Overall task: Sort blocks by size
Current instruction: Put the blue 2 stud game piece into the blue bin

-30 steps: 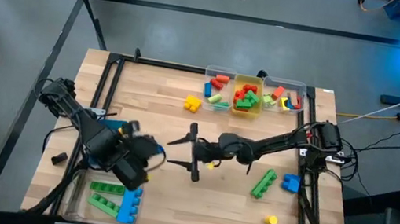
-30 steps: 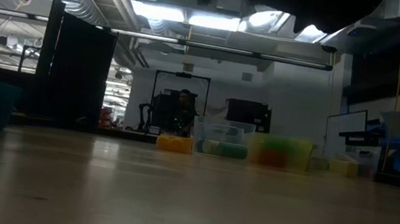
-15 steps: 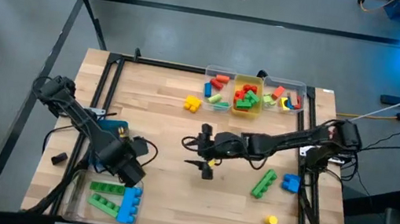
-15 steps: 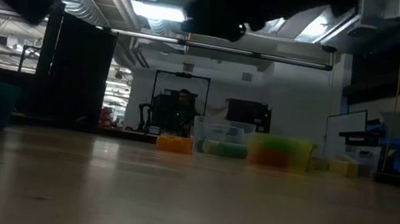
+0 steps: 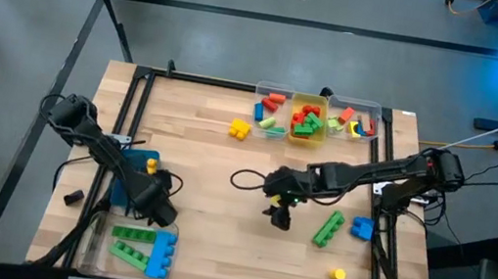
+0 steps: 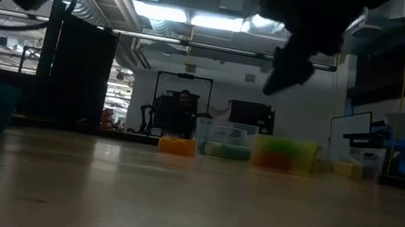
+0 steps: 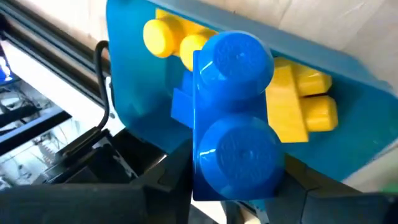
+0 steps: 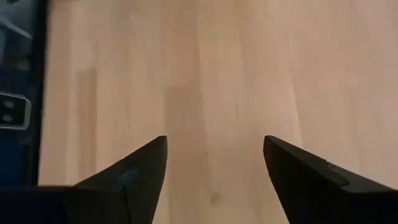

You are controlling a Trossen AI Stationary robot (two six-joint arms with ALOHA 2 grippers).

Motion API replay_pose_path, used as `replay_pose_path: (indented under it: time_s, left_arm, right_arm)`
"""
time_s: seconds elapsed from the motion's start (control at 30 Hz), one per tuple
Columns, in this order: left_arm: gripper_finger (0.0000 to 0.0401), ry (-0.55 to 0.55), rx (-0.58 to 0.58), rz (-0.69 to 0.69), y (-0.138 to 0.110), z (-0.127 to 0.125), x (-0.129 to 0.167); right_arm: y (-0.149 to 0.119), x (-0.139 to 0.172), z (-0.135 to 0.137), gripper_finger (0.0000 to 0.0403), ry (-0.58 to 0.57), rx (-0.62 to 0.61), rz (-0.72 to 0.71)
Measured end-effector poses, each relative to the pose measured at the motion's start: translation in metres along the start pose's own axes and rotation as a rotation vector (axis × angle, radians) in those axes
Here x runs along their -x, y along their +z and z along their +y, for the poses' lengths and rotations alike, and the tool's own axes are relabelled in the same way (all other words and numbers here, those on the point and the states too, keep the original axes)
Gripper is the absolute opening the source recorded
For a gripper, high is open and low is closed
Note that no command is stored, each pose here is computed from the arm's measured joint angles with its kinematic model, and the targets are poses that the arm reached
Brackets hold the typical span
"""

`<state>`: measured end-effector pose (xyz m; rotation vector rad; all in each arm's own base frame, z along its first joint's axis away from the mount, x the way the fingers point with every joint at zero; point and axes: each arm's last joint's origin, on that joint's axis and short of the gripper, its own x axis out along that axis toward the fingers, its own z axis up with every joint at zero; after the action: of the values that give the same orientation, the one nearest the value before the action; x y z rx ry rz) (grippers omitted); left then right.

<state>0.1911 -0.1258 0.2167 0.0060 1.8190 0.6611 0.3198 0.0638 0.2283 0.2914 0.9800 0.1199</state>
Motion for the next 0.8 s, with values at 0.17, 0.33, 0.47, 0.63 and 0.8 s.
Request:
replay_pose_path:
  time_s: [0.17, 0.33, 0.47, 0.63, 0.8]
  left_arm:
    - [0.0136, 0.007, -0.008, 0.010, -0.001, -0.003, -0.012]
    - [0.0137, 0.019, 0.019, 0.031, 0.000, -0.001, -0.017]
    - [0.0137, 0.026, 0.036, 0.030, 0.000, 0.000, -0.017]
    - [0.0137, 0.028, 0.013, 0.017, 0.000, -0.001, -0.017]
    - [0.0152, 0.026, -0.027, 0.020, 0.000, 0.000, -0.017]
  right_arm:
    - [-0.015, -0.001, 0.009, 0.0264, -0.032, -0.013, 0.106]
    - [-0.024, -0.002, 0.025, 0.0264, -0.017, 0.029, 0.141]
    - [-0.029, -0.003, 0.036, 0.0264, -0.045, 0.010, 0.130]
    - [-0.035, -0.003, 0.046, 0.0264, -0.070, 0.029, 0.119]
    - [-0.039, -0.003, 0.054, 0.0264, -0.067, 0.057, 0.120]
